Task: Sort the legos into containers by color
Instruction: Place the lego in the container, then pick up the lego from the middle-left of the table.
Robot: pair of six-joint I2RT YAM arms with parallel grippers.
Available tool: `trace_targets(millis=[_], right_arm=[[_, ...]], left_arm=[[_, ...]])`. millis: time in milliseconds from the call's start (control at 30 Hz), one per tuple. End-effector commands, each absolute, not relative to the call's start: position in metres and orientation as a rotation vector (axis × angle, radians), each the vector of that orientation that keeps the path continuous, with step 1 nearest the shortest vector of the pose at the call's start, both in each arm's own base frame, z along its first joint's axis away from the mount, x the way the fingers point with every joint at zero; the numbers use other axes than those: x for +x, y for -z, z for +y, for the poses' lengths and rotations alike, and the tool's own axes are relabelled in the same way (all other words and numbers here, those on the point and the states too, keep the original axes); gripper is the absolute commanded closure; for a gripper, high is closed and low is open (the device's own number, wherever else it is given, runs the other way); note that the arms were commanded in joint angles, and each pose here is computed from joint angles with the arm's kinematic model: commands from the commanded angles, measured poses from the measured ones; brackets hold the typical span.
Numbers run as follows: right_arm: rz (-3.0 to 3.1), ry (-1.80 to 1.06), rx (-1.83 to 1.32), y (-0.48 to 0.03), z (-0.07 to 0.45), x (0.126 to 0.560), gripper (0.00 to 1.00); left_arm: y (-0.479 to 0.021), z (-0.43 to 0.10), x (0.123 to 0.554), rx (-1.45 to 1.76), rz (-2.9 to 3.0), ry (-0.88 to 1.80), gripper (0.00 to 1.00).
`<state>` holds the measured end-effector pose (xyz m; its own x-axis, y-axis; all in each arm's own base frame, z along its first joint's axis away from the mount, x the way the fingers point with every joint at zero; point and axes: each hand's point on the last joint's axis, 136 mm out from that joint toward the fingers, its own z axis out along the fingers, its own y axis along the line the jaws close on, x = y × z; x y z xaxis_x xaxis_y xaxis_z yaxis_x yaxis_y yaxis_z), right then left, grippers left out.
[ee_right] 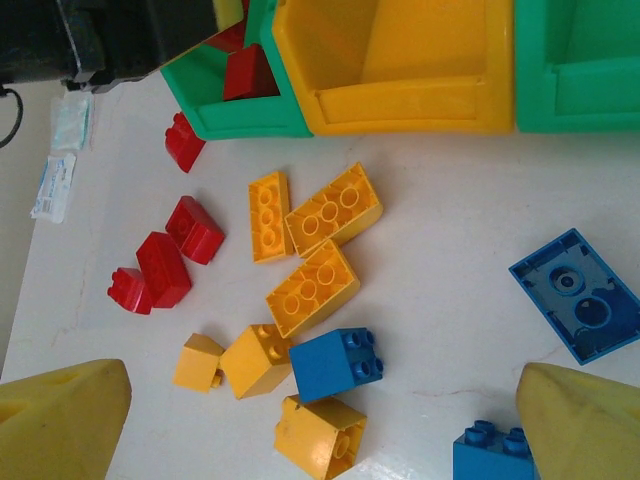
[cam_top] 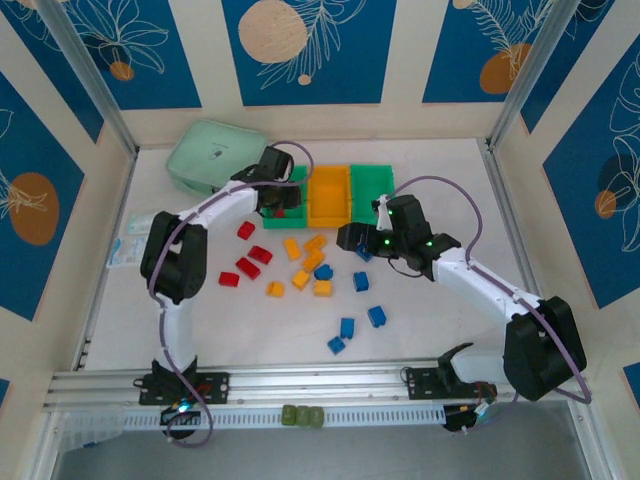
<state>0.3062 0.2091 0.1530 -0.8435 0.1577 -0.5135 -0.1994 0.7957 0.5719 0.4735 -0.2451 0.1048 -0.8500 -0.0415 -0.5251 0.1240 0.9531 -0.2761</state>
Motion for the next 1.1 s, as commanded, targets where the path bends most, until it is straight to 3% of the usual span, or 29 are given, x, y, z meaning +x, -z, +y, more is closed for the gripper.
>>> trace_targets(millis=[0,367,600,833,1067], right_arm=[[2.414,-0.886,-0.038,-0.166,0.212,0.306,0.01],[2.423,-0.873,-0.088,-0.172,0.21,0.298,0.01],[2.445,-0.892,-0.139,-0.168,0.222,0.288,0.01],[2.463,-0.929,-0.221,-0.159,0.25,0.28,0.01],[2.467,-0.928,-0.281,-0.149,0.279,0.279,0.01]], left_arm=[[-0.113,-0.245,0.47,0.093,2.563,0.389,0.66],[-0.151,-0.243,0.444,0.118,2.492,0.496,0.6],[-0.159,-0.21,0.404,0.101,2.493,0.493,0.57],[-0.148,-0.156,0.37,0.012,2.509,0.409,0.53],[-0.117,-0.117,0.362,-0.099,2.556,0.39,0.5]])
